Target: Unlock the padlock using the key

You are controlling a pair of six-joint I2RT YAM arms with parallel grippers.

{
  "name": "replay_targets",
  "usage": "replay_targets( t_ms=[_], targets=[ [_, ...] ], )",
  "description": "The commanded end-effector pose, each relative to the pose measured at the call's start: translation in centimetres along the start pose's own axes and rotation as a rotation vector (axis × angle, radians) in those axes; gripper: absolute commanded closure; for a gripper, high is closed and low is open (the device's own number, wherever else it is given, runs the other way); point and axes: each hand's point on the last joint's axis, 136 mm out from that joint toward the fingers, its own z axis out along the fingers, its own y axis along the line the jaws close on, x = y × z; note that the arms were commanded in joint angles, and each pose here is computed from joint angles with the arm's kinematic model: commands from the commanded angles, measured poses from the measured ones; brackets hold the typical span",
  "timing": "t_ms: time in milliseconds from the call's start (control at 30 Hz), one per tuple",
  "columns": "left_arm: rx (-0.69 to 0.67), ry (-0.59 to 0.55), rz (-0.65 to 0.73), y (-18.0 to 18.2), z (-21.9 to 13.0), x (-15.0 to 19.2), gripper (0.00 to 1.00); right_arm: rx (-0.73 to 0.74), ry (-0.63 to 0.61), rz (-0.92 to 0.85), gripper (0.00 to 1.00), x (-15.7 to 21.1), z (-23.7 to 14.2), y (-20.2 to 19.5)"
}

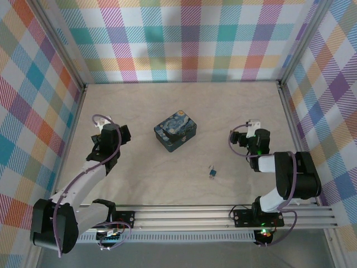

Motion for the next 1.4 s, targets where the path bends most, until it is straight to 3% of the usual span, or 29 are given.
replay_targets(
  t_ms=[0,700,1367],
  targets=[
    [0.011,-0.008,0.038,-0.2,1.2,0.3,0.00,-0.007,-0.036,0.020,0.00,-1.4,0.2,-0.2],
    [0.212,-0.104,0.204,-4.7,5.2,3.6,0.00,-0.008,-0.034,0.015,0.00,-1.3,0.2,-0.1],
    [0.283,-0.222,0.181,-4.4,5.2,5.4,0.00,-0.009,-0.035,0.014,0.00,-1.4,0.2,-0.1]
  ],
)
